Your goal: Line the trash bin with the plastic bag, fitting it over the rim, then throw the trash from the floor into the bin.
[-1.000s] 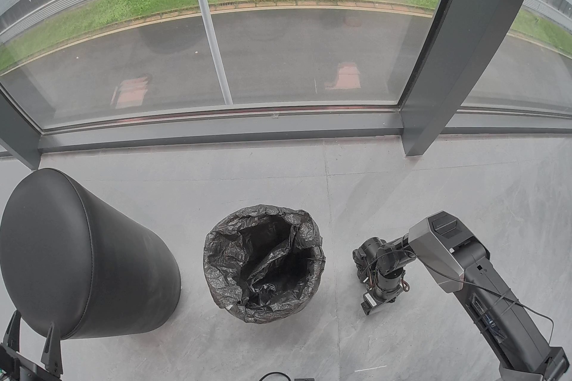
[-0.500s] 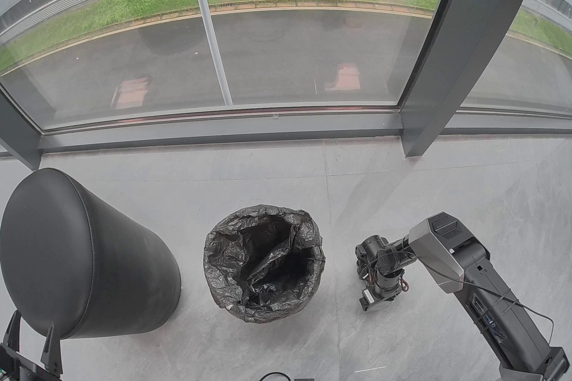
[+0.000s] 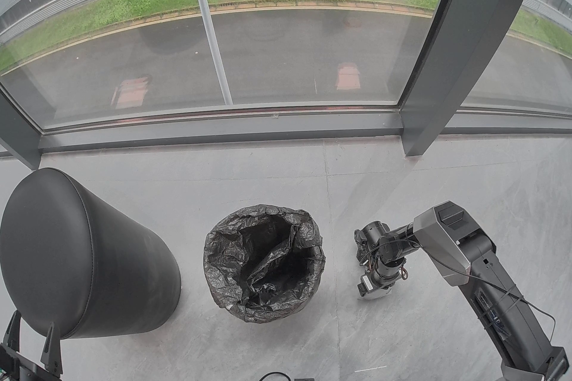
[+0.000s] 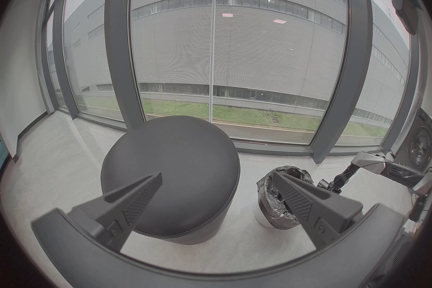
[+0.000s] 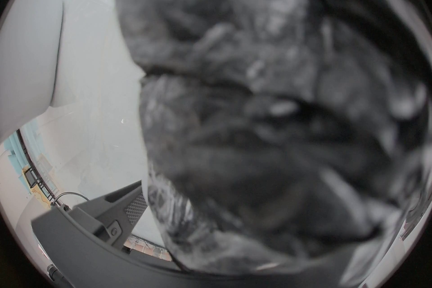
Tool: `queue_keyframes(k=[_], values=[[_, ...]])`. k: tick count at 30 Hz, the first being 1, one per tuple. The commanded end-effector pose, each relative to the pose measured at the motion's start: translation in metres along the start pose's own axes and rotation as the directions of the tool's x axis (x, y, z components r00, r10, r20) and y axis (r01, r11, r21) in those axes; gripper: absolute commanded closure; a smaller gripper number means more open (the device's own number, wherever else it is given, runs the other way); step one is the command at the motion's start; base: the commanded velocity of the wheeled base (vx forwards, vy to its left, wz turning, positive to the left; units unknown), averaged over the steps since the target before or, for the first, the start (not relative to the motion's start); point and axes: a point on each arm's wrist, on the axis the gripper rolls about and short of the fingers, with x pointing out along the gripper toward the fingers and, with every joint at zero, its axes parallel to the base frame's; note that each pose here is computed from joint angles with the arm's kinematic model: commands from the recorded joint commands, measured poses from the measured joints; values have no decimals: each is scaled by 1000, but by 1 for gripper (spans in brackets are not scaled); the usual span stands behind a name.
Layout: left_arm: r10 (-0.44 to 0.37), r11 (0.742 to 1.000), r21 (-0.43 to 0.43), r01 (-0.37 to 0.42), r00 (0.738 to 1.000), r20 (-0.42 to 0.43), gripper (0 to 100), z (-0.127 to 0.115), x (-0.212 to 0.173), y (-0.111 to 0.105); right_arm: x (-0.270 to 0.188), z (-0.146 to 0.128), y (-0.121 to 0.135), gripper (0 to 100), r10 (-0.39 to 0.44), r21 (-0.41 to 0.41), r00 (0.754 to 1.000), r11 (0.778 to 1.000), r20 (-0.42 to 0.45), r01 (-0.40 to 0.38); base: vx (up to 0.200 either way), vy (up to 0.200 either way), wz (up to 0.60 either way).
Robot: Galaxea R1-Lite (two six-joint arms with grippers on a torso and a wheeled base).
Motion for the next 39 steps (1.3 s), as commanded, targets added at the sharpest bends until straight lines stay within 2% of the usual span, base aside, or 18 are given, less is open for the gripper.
queue_keyframes(k=[1, 21, 22, 36, 39], values=[[-2, 1000, -2, 2, 1000, 13, 0, -1, -1, 0, -23, 8, 0, 0, -12, -5, 1000, 1000, 5, 12, 0, 0, 0], [0, 1000, -2, 0, 1000, 13, 0, -1, -1, 0, -30, 13, 6, 0, -61, -16, 997, 998, 45, 62, 0, 0, 0], [-2, 1000, -2, 2, 1000, 13, 0, -1, -1, 0, -30, 13, 6, 100, -61, -16, 997, 998, 51, 62, 0, 0, 0], [-2, 1000, -2, 2, 1000, 13, 0, -1, -1, 0, -42, 19, 10, 100, -81, -25, 994, 996, 77, 83, 0, 0, 0], [0, 1000, -3, 0, 1000, 10, 0, -2, -1, 0, -66, 28, 14, 100, -101, -27, 987, 994, 123, 105, 0, 0, 0]])
